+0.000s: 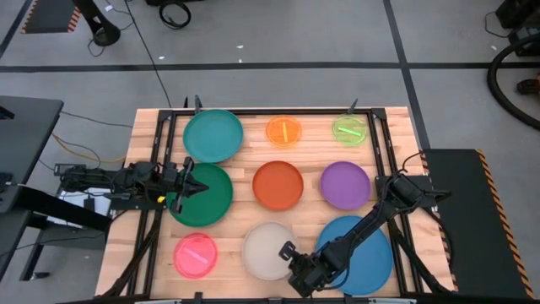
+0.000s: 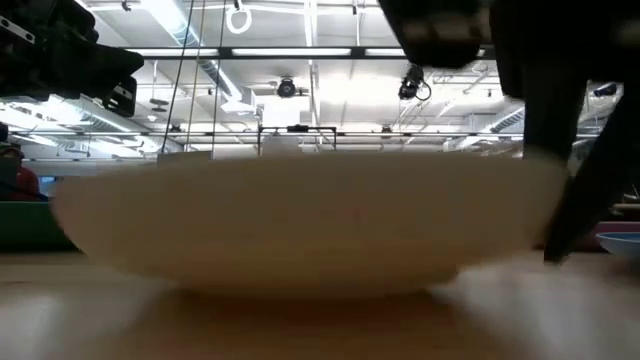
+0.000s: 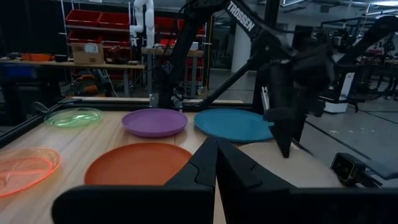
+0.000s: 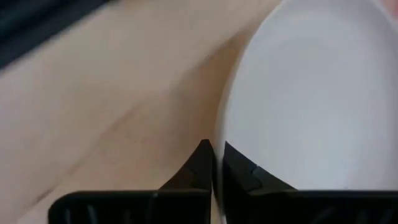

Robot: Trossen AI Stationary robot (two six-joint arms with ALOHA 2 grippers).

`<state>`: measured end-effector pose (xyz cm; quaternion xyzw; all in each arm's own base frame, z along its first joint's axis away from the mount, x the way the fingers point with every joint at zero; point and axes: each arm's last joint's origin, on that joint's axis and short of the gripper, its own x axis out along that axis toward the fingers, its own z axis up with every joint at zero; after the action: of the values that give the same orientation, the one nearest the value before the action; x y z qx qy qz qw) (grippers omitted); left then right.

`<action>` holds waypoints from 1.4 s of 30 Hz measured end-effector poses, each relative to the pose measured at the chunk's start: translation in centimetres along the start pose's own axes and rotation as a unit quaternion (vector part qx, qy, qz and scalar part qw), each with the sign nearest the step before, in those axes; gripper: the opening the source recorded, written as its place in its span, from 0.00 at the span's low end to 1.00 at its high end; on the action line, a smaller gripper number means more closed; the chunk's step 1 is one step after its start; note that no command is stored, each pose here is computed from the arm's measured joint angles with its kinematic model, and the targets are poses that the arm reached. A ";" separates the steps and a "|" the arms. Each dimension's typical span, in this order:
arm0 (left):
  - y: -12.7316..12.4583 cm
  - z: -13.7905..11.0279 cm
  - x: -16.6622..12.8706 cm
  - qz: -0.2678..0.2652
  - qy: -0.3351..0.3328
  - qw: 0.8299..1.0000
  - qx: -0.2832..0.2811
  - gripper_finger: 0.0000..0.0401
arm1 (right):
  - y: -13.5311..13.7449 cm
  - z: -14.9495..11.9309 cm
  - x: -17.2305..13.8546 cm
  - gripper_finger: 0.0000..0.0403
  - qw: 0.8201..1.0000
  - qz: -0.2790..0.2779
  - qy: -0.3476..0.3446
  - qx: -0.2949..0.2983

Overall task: Stack plastic plates
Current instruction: Stack the light brown plate on top of the orange plate

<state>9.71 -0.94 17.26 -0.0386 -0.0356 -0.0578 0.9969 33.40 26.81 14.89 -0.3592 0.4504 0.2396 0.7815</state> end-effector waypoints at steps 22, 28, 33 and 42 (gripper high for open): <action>0.0 0.0 0.0 0.000 0.000 1.000 0.000 0.03 | -13.2 -5.1 -5.6 0.04 0.954 -0.168 0.136 0.209; 0.0 0.0 0.0 0.000 -0.002 1.000 0.000 0.03 | -15.3 -8.9 -3.4 0.04 0.938 -0.158 0.173 0.256; 0.0 0.0 0.0 0.000 -0.001 1.000 0.000 0.03 | -15.5 -9.5 -2.9 0.04 0.937 -0.151 0.172 0.264; 0.0 0.0 0.0 0.000 0.000 1.000 0.000 0.03 | -15.2 -10.0 -1.7 0.04 0.935 -0.143 0.140 0.294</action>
<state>9.73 -0.94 17.27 -0.0386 -0.0360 -0.0578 0.9969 37.89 9.38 18.25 -0.2040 0.5493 -0.0704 0.8072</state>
